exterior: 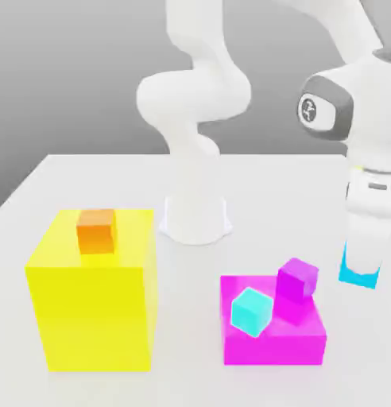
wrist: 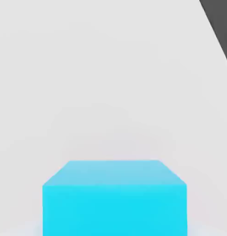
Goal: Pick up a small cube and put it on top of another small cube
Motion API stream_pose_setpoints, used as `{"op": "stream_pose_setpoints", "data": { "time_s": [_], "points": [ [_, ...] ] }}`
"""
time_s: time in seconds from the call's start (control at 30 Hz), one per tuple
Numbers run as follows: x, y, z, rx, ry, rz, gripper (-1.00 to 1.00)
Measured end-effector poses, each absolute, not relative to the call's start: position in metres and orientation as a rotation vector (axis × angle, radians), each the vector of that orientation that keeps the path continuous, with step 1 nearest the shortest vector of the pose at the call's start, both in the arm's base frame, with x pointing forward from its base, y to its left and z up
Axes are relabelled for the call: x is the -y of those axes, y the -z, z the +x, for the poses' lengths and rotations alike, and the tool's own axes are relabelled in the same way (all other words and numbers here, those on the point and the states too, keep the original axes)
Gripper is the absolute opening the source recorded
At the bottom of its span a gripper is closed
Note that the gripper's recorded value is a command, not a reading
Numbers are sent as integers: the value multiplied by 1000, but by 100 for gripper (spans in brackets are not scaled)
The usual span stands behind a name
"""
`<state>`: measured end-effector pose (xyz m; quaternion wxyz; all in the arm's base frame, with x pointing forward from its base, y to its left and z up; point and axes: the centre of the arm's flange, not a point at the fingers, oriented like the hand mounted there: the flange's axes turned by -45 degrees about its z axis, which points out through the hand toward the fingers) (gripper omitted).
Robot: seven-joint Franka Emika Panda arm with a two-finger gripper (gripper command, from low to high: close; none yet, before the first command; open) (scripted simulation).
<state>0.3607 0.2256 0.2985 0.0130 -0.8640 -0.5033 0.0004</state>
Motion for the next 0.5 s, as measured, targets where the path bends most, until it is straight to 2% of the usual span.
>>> {"op": "stream_pose_setpoints", "data": {
  "time_s": [0.2, 0.37, 0.4, 0.5],
  "points": [
    [-182, -315, 324, 1322, -2, -2843, -100],
    [-176, -265, 320, 1286, -1, -2866, -100],
    [-176, -257, 320, 1286, -1, -2866, 100],
    [-176, -257, 320, 1286, -1, -2866, 100]
  ]
}}
